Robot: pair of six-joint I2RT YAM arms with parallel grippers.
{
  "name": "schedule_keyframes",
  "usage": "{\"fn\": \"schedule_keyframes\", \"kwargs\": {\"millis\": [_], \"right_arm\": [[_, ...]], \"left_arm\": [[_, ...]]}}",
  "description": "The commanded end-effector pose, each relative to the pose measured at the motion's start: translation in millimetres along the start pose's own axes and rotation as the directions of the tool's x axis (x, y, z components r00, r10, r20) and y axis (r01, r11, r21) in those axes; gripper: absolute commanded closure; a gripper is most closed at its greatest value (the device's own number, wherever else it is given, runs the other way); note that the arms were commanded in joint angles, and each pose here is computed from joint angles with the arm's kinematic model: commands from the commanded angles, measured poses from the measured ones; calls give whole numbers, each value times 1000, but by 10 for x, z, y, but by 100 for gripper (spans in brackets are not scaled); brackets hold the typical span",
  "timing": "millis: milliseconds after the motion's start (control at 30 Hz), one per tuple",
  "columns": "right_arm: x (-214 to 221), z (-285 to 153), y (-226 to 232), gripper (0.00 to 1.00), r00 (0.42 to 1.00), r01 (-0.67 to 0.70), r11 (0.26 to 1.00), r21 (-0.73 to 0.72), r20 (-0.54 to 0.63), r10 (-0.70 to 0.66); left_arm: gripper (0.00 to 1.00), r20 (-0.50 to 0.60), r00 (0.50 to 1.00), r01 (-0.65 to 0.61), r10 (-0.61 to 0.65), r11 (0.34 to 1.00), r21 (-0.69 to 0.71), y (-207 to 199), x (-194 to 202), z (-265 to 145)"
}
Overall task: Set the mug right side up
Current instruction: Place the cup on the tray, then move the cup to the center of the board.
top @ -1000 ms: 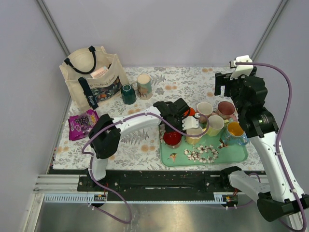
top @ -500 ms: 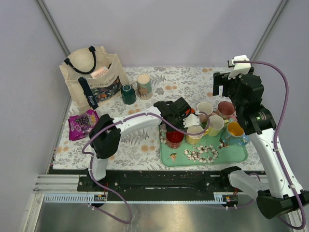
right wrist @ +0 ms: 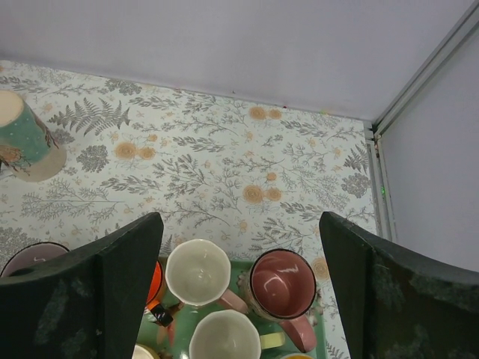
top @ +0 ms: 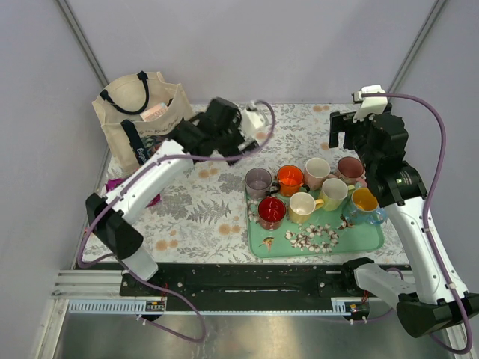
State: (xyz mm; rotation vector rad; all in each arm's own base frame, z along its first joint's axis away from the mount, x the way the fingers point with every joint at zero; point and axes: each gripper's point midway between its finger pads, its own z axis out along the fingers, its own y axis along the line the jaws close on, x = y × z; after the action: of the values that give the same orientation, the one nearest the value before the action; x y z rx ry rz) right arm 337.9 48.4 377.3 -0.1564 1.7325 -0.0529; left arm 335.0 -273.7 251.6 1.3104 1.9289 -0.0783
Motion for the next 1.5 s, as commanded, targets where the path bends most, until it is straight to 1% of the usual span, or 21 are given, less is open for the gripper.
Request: {"fn": "schedule_keyframes", "kwargs": {"millis": [0, 100, 167, 233, 300, 400, 467, 533, 667, 700, 833, 900, 967, 1100, 1200, 1267, 1333, 1467], "right_arm": [[-112, -8, 45, 5, 999, -14, 999, -35, 45, 16], [-99, 7, 90, 6, 1000, -10, 998, -61, 26, 12], [-80, 3, 110, 6, 1000, -7, 997, -72, 17, 9], [-39, 6, 127, 6, 1000, -4, 997, -81, 1, 4], [-13, 11, 148, 6, 1000, 0, 996, -93, -8, -1], [4, 2, 158, 6, 1000, 4, 995, -99, -10, -5], [27, -6, 156, 6, 1000, 10, 995, -100, -14, -12], [43, -27, 152, 6, 1000, 13, 995, -100, -15, -15], [88, -32, 158, 6, 999, 16, 994, -105, -27, -19], [101, -30, 166, 6, 999, 13, 994, -108, -30, -16], [127, -24, 214, 6, 999, 5, 991, -132, -42, -11], [122, -35, 227, 6, 999, 7, 990, -140, -46, -13], [120, -40, 227, 6, 999, 11, 990, -143, -46, -18], [140, -48, 218, 6, 999, 14, 990, -138, -42, -20], [206, -43, 254, 6, 999, 11, 988, -154, -48, -18], [228, -37, 273, 6, 999, 4, 987, -161, -48, -12], [241, -19, 289, 6, 999, -2, 986, -166, -49, -6], [264, -7, 337, 7, 999, -8, 982, -188, -52, -2]], "left_arm": [[15, -32, 976, 211, -216, 969, -126, 720, 232, 119], [14, -43, 934, 346, -355, 927, -145, 1100, 367, 347], [13, -35, 914, 393, -405, 902, -175, 1343, 410, 455], [13, -40, 900, 417, -433, 886, -200, 1498, 513, 606], [13, -35, 885, 444, -463, 866, -232, 1644, 642, 726], [13, -51, 839, 507, -542, 811, -291, 1820, 918, 856], [13, -54, 806, 547, -590, 776, -314, 1895, 1078, 887], [13, -67, 787, 568, -614, 762, -311, 1901, 1212, 934], [13, -117, 770, 578, -627, 763, -290, 1872, 1461, 1073], [13, -129, 770, 573, -625, 766, -290, 1877, 1515, 1117], [14, -162, 781, 568, -603, 794, -215, 1814, 1579, 1305], [15, -180, 764, 584, -620, 782, -215, 1818, 1669, 1368], [19, -195, 752, 597, -629, 776, -204, 1780, 1742, 1384], [26, -231, 738, 612, -634, 773, -168, 1605, 1823, 1320], [35, -266, 716, 636, -645, 760, -131, 1409, 1883, 1253], [38, -287, 699, 653, -655, 749, -117, 1269, 1936, 1192], [40, -310, 676, 675, -669, 730, -105, 1105, 2001, 1125], [41, -323, 654, 697, -684, 711, -94, 789, 2115, 890]]}}
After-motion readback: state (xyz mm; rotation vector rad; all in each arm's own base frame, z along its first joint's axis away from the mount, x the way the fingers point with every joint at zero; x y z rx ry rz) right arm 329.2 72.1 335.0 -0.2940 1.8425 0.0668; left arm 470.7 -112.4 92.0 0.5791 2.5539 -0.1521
